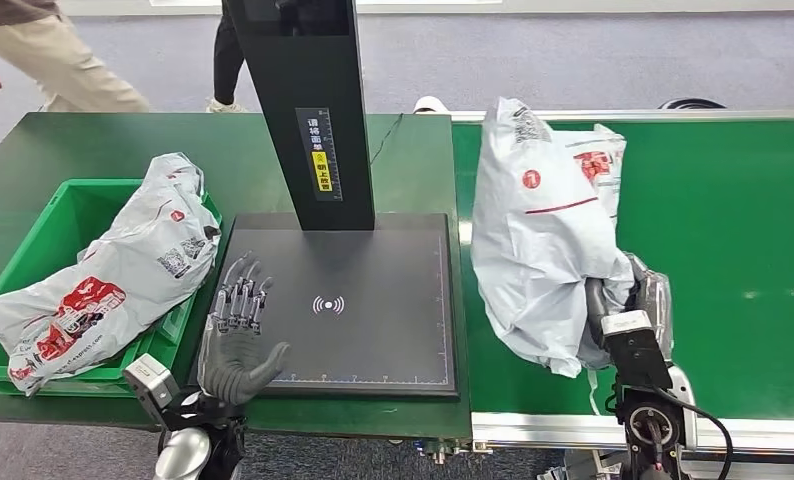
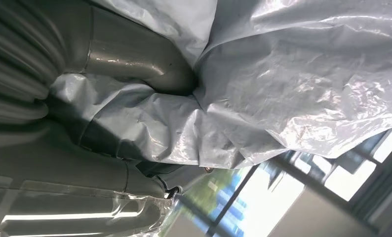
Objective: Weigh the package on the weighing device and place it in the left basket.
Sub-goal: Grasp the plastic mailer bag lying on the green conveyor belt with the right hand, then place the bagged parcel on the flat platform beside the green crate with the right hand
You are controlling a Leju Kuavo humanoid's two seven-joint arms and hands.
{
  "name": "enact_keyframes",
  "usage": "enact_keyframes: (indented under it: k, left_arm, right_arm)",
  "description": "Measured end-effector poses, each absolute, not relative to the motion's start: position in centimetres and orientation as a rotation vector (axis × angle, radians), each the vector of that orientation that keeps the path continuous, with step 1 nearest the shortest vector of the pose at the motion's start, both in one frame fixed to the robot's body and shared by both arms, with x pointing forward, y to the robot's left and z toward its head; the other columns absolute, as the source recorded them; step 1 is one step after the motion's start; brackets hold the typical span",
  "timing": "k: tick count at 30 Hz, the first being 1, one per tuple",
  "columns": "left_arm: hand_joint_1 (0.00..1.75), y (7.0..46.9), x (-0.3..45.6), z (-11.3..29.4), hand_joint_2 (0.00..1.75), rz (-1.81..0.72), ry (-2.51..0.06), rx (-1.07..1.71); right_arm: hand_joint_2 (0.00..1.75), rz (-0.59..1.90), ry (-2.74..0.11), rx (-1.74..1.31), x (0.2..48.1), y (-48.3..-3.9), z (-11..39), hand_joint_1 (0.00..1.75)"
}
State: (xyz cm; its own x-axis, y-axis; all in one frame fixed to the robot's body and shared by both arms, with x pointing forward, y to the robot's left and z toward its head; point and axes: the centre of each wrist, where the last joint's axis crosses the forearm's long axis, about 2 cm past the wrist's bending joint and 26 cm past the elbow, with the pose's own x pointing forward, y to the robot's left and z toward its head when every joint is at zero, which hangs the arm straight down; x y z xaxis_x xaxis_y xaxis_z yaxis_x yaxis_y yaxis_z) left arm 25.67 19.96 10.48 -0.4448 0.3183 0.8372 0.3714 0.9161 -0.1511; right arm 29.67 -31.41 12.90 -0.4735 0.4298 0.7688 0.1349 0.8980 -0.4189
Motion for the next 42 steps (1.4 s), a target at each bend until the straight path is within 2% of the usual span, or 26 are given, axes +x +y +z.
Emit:
enact_keyframes:
  k: [5,14,22,29,37,42]
  left_arm:
    - [0.0,20.3,25.7,11.3,1.75,-0.022,-2.139,-0.446]
    - [0.0,20.5,25.7,11.8,1.75,0.012,-2.174,-0.432]
    - [0.0,20.5,26.6,12.5,1.75,0.052,-2.201,-0.403]
    - [0.0,19.9,27.9,13.3,1.75,0.049,-2.189,-0.425]
    - [0.0,19.2,28.1,13.2,1.75,0.041,-2.176,-0.444]
    - [0.0,19.2,28.1,13.1,1.75,0.04,-2.171,-0.445]
  right_arm:
    - [1.75,0.594,-2.031,-0.217,30.3,-29.4,12.9,1.75]
    - [1.75,0.825,-1.976,-0.158,31.4,-27.2,12.8,1.75]
    - [1.75,1.361,-1.7,-0.229,36.3,-21.6,13.2,1.75]
    - [1.75,1.702,-1.493,-0.152,39.0,-17.0,13.8,1.75]
    - [1.75,1.826,-1.539,0.07,39.0,-13.5,14.3,1.75]
    - [1.75,1.845,-1.568,0.076,38.4,-12.4,14.1,1.75]
